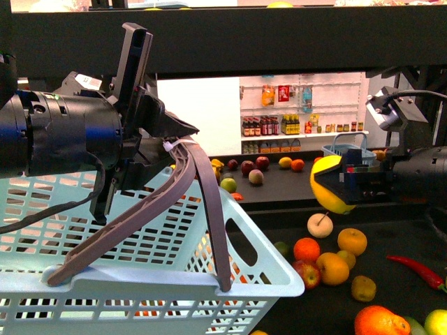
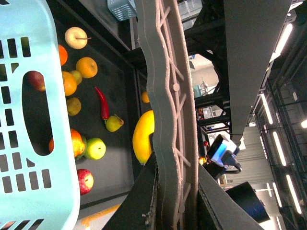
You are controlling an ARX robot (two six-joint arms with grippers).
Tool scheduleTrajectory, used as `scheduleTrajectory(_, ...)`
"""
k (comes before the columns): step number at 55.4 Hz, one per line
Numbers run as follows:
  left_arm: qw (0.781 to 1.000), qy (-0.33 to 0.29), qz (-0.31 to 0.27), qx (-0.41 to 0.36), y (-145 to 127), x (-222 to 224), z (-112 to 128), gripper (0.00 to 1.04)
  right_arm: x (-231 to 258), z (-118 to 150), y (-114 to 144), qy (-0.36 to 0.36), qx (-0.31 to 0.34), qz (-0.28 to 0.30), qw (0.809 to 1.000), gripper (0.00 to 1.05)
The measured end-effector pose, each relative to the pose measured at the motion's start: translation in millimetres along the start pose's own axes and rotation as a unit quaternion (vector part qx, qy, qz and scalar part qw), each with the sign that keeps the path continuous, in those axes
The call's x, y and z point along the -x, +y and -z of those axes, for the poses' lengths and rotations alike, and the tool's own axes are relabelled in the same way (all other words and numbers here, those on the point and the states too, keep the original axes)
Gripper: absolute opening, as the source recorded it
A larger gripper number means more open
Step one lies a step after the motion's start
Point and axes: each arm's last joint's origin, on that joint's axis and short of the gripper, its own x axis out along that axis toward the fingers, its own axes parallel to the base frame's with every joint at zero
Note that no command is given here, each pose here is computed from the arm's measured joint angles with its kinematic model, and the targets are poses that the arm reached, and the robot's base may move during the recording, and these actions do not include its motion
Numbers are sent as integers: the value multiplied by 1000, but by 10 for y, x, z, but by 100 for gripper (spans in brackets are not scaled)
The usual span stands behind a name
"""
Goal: Pick lemon from shelf
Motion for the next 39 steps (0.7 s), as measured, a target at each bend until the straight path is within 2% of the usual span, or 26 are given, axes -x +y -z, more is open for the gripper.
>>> scheduleTrajectory(7, 1000, 0, 0, 0, 0, 0, 0, 13, -16, 57, 297, 12, -18, -36, 999, 71)
scheduleTrajectory(18, 1000, 0, 0, 0, 0, 0, 0, 13, -88, 164, 620, 33, -23, -65, 997, 71)
scheduleTrajectory(39, 1000, 0, 0, 0, 0, 0, 0, 13, -102, 324, 900, 55, -30, -90, 994, 71)
